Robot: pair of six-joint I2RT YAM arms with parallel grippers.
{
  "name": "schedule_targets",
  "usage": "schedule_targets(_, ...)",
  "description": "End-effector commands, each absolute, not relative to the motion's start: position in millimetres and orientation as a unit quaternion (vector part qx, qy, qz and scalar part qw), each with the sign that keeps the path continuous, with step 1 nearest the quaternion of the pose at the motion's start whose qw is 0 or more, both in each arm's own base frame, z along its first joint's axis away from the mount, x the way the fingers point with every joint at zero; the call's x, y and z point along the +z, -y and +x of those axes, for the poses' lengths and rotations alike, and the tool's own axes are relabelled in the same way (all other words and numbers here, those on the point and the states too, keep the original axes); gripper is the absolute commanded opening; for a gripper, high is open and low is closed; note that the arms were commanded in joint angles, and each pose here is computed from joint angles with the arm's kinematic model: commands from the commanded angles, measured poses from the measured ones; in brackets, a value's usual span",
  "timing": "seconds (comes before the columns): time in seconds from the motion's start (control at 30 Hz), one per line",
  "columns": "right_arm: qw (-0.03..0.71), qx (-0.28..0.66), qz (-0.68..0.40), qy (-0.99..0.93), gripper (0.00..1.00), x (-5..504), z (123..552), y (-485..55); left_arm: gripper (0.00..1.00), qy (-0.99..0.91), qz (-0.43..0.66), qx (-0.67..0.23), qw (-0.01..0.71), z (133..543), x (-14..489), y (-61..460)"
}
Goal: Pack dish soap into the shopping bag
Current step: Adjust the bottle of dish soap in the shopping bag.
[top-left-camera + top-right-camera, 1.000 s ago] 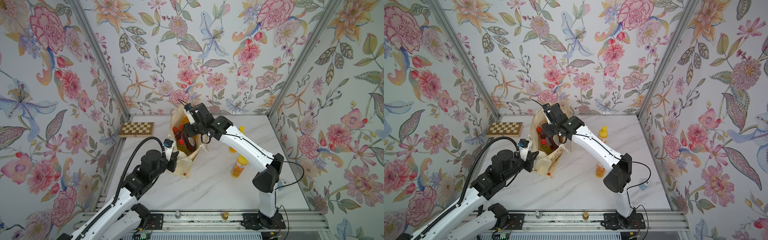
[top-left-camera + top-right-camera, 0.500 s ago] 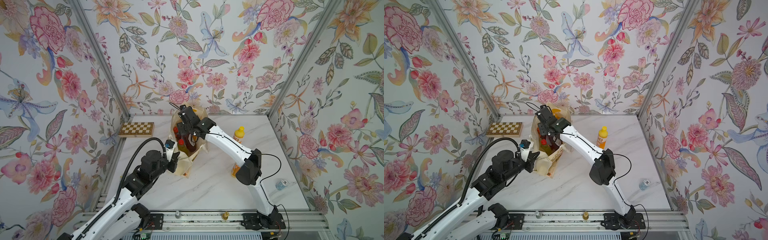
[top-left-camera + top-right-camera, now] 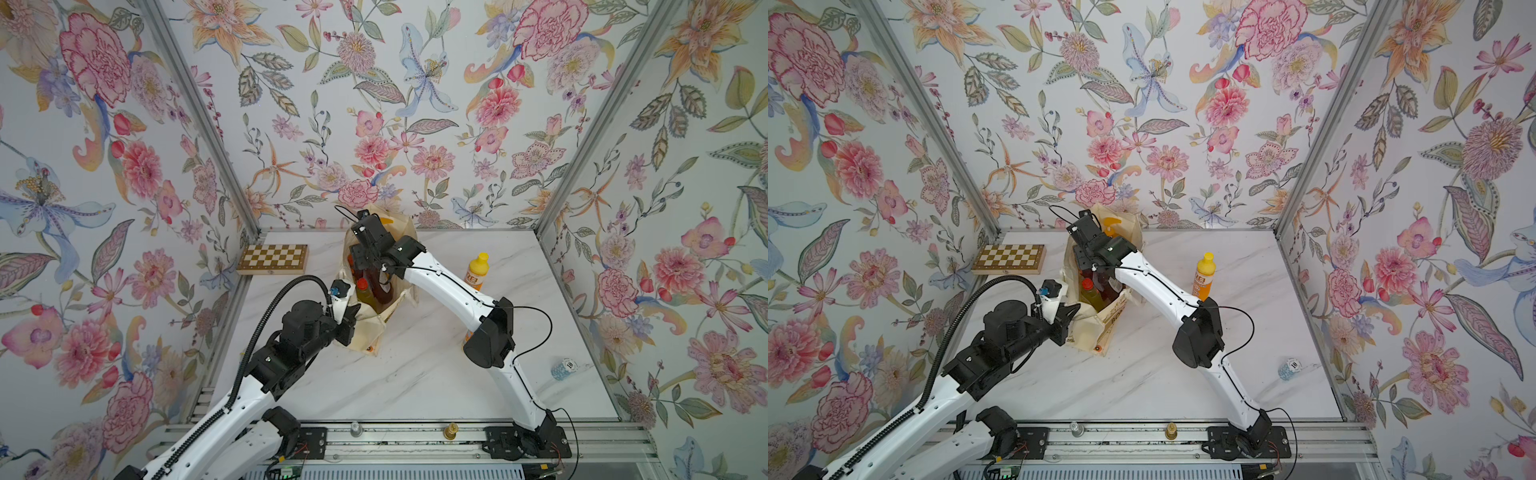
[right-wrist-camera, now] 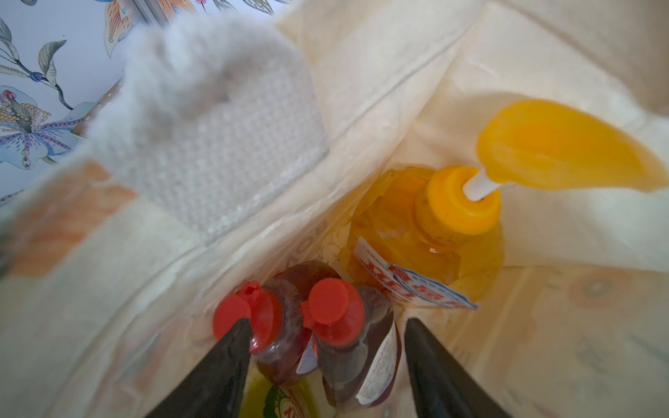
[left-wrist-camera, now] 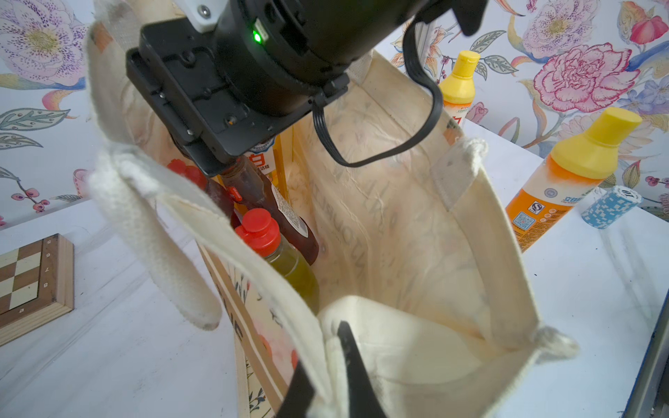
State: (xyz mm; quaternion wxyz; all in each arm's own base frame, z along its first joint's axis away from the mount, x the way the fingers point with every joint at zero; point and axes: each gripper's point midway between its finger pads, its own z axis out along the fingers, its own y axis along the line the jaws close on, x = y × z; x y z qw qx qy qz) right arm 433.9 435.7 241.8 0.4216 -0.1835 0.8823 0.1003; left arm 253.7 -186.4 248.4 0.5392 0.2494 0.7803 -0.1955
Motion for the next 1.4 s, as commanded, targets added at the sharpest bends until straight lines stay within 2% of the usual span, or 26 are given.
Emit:
schedule_targets(0.0,0.415,0.101,-0.177,-0.887,0.69,227.4,439.7,-441.7,0.00,-0.740,0.276,-0.225,0.570,246.4,272.4,200.4)
schedule_targets(0.33,0.402,0.085,-0.167,-0.896,0.70,201.2,449.2,-438.4,0.00,-0.737,0.275,-0.228,0.573,245.5,275.6,200.5)
schedule_targets(0.5,0.402,0.072,-0.159,-0.899,0.61,198.1,452.8,-431.3,0.00,-0.739,0.271,-0.226,0.574,245.9,275.7,198.5)
schedule_targets(0.7,0.393,0.058,-0.155,-0.904,0.57,191.4,450.0,-424.6,0.00,-0.739,0.265,-0.223,0.578,246.8,276.9,196.4)
schedule_targets(0.87,0.395,0.044,-0.145,-0.906,0.51,195.9,447.6,-413.1,0.00,-0.740,0.260,-0.220,0.580,246.8,277.2,194.3)
schedule_targets(1.1,0.414,0.033,-0.128,-0.901,0.48,219.7,445.9,-396.2,0.00,-0.742,0.260,-0.213,0.581,247.6,276.8,192.0)
schedule_targets(1.37,0.412,0.030,-0.109,-0.904,0.45,223.1,445.1,-383.4,0.00,-0.740,0.263,-0.207,0.583,247.2,278.2,190.7)
